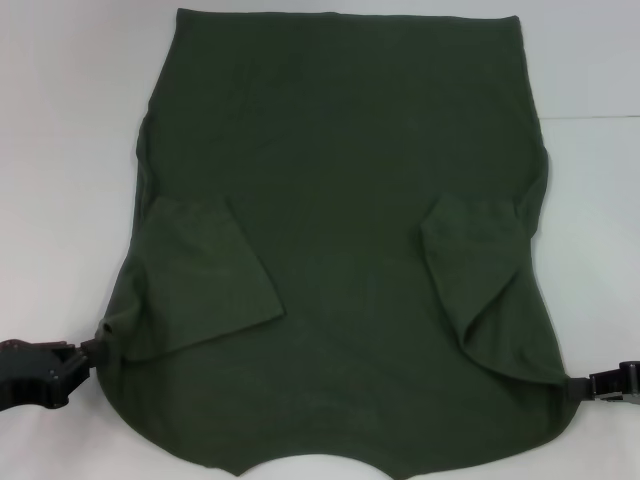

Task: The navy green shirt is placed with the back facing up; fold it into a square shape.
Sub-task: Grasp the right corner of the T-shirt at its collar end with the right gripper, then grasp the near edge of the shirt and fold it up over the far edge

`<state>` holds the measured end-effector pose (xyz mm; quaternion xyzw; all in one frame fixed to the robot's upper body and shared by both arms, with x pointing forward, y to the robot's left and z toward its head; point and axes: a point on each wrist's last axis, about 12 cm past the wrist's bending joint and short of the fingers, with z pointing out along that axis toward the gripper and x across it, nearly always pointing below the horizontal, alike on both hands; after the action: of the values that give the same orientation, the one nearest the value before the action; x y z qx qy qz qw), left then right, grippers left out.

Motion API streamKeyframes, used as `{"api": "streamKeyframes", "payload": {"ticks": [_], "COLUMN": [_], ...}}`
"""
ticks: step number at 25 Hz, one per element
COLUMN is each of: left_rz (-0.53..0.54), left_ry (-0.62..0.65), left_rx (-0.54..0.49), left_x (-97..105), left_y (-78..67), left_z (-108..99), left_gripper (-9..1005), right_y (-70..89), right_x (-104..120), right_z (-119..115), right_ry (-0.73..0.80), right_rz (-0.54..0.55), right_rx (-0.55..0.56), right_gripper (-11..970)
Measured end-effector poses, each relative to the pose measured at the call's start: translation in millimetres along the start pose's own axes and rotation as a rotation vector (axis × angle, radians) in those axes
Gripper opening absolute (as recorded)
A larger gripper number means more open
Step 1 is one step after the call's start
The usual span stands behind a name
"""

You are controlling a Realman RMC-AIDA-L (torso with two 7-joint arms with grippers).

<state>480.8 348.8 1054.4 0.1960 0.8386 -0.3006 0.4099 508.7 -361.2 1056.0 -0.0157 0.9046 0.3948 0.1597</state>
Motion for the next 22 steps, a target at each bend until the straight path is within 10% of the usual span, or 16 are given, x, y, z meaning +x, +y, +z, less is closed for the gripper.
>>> {"api": "streamKeyframes", "payload": {"ticks": [5,22], "left_rz": [-0.001,-0.237], "left_ry": [-0.001,-0.073], "left_rx": [-0.004,0.054], "left_x": [0.2,3.1], "left_y": [0.6,-3.1], "left_z": [-0.7,-23.7], "left_gripper": [0,-1], "right_y": [0.0,-17.5], "right_x": [0.2,49.1], "right_z": [0.6,-34.0], "right_ry": [0.005,-0.199], "right_rz": [-0.001,-0.023], "right_rx": [0.003,-0.100], "right_gripper": [37,39]}}
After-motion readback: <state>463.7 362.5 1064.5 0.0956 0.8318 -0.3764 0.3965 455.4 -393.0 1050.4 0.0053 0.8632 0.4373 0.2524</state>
